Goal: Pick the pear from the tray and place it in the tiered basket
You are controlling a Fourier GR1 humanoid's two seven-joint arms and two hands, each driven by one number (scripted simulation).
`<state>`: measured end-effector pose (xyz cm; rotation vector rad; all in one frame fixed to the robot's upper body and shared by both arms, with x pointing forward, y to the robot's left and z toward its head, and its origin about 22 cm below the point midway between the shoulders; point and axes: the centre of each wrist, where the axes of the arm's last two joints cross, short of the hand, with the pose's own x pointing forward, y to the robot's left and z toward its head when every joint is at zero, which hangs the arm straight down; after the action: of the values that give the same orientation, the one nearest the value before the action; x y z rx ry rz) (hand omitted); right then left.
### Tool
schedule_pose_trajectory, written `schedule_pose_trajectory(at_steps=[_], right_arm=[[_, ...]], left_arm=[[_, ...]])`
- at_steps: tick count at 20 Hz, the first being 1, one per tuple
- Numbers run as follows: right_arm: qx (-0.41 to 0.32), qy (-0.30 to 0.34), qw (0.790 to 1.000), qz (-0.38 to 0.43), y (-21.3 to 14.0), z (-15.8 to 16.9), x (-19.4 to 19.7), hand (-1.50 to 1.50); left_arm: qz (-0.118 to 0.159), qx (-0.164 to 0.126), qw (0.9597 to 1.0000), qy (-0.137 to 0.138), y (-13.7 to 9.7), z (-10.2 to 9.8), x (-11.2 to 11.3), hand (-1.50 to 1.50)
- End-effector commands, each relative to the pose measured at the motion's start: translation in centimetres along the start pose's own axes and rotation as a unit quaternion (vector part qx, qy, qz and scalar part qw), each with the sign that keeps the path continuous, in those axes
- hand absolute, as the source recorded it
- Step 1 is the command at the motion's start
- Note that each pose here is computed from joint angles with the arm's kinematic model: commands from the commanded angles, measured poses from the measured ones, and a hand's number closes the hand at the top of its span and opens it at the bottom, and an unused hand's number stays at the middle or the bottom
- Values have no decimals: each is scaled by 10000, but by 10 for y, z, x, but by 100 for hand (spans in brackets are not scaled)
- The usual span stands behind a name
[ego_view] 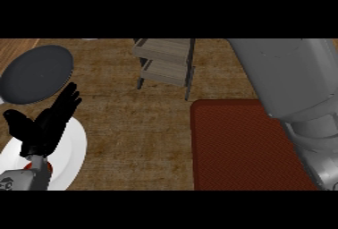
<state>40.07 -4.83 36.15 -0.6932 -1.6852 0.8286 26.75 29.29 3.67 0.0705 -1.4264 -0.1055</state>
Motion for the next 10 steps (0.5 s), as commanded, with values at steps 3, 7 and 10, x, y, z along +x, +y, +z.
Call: schedule_pose_trajectory(at_steps=[3, 7, 10], right_arm=[[-129, -14, 9997, 196, 24, -8, -9, 150], [-277, 5, 9990, 349, 36, -19, 3, 150], [-664, -120, 9972, 336, 59, -19, -9, 150]], left_arm=[[-16, -67, 10000, -18, -17, 10, -1, 0], [-14, -104, 9999, 54, -10, 7, -10, 0], [106, -17, 9999, 13, -9, -11, -7, 0]])
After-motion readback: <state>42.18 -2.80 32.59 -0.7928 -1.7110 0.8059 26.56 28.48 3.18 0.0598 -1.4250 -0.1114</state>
